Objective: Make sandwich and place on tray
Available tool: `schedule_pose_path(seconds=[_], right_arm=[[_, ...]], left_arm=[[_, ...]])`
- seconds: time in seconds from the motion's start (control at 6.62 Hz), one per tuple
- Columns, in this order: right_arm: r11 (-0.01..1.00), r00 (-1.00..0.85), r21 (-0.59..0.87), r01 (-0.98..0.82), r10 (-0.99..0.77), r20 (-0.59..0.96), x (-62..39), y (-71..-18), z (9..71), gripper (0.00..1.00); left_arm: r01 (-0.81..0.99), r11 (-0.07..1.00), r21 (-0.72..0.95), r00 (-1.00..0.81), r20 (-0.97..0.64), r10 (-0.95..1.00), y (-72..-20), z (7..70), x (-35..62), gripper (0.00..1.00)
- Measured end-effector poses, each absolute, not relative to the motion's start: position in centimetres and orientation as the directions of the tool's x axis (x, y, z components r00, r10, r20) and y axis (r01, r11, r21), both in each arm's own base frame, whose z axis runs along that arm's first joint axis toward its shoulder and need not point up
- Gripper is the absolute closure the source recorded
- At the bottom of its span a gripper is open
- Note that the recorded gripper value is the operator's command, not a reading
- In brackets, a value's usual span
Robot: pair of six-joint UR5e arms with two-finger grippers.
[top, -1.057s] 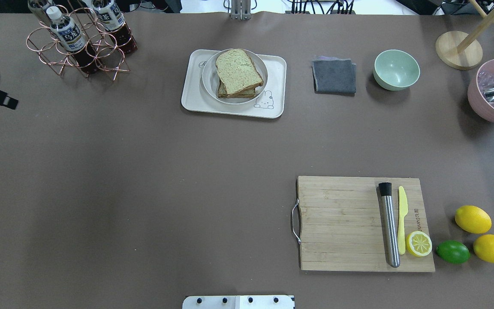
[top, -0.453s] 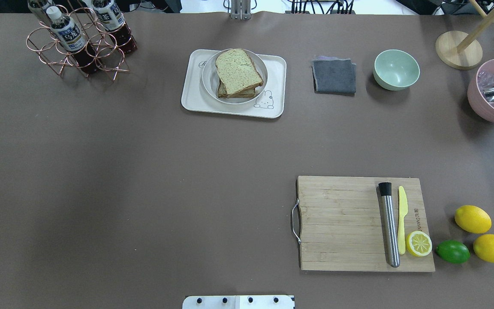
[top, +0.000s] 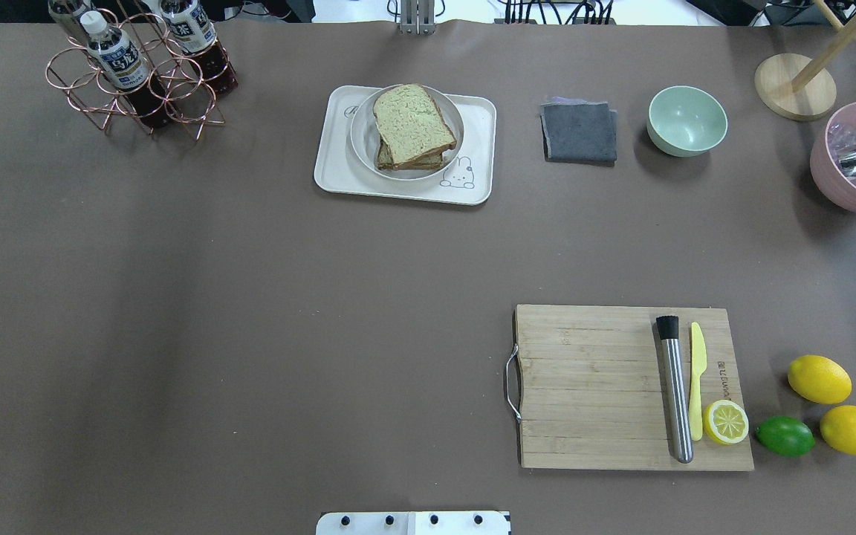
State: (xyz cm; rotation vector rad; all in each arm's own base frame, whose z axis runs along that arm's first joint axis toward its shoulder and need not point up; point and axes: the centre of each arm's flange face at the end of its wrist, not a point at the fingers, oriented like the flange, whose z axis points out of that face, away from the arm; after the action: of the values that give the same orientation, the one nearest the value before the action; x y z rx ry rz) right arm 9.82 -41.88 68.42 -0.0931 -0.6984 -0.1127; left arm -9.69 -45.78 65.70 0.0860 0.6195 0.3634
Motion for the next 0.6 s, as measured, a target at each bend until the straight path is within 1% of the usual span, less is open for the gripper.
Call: schedule_pose_path(seconds=[0.6], right_arm=[[0.991, 0.765, -0.08, 0.106, -0.031, 0.643, 9.85, -41.92, 68.79, 0.0]], left_arm=[[-0.277, 0.938, 0.208, 0.724, -0.597, 0.346, -45.84, 65.65, -9.23, 0.01]])
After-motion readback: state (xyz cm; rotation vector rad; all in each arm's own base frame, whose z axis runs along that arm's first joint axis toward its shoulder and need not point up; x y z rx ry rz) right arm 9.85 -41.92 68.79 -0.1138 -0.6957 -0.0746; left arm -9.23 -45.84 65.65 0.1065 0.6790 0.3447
